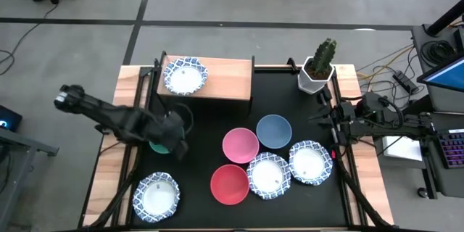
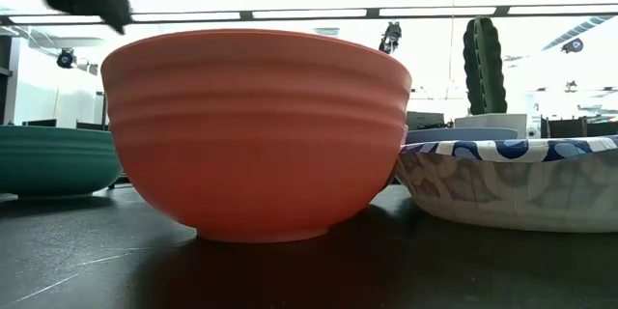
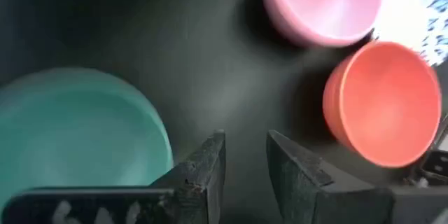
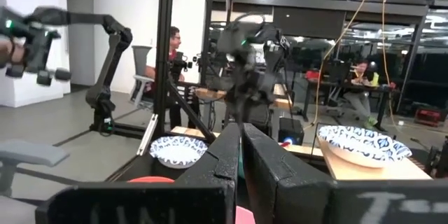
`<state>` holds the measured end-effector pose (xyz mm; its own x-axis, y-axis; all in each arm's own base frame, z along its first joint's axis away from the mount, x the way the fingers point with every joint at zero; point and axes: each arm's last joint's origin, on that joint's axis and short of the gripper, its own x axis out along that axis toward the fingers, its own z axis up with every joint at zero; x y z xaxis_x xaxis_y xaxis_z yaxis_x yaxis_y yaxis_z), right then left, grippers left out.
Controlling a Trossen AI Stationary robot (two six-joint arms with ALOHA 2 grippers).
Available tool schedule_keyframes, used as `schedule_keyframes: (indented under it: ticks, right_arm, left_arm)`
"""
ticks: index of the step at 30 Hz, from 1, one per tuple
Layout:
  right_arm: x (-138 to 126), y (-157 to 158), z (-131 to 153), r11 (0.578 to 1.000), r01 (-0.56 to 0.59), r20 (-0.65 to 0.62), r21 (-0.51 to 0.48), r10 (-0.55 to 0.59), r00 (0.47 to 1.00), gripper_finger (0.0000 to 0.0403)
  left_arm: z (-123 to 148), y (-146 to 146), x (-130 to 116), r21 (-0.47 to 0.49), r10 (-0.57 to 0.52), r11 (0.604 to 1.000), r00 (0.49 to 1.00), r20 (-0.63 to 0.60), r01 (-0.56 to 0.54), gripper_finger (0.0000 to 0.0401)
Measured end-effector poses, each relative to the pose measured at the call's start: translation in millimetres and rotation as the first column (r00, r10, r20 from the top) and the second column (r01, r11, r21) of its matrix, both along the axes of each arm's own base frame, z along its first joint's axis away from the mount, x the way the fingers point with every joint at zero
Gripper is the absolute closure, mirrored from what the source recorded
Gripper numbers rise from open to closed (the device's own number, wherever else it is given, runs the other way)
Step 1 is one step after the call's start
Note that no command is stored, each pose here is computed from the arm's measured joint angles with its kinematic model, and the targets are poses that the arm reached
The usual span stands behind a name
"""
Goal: Place and stack bowls onto a shelf
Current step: Put the green bowl on the shelf
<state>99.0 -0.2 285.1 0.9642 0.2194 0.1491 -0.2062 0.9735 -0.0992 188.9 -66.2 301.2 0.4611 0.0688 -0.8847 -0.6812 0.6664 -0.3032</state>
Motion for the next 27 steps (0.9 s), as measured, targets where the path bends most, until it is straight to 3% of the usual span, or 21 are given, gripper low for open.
schedule_keyframes:
  ticks: [8, 15, 20, 27]
  right_arm:
    - [0.0, 0.0, 0.0, 1.000, -0.001, -0.003, 0.013, 0.001, 1.000, 0.0394]
    - [0.2, -0.1, -0.1, 0.999, -0.006, -0.012, 0.051, 0.006, 1.000, 0.0394]
    - [0.2, -0.1, -0.1, 0.999, -0.003, -0.012, 0.051, 0.004, 1.000, 0.0394]
    - [0.2, -0.3, 0.0, 0.999, 0.003, -0.012, 0.052, -0.003, 1.000, 0.0394]
  left_arm:
    - [-41.4, -18.6, 2.9, -0.059, 0.032, 0.997, 0.973, -0.228, -0.046, 0.0302]
    - [-70.0, -17.6, 1.7, 0.039, 0.038, 0.999, 0.919, -0.392, -0.025, 0.0247]
    - [-89.0, -16.6, -0.3, 0.053, 0.037, 0.998, 0.909, -0.416, -0.016, 0.0236]
    - [-105.5, -15.3, -3.1, 0.050, 0.035, 0.999, 0.912, -0.409, -0.016, 0.0258]
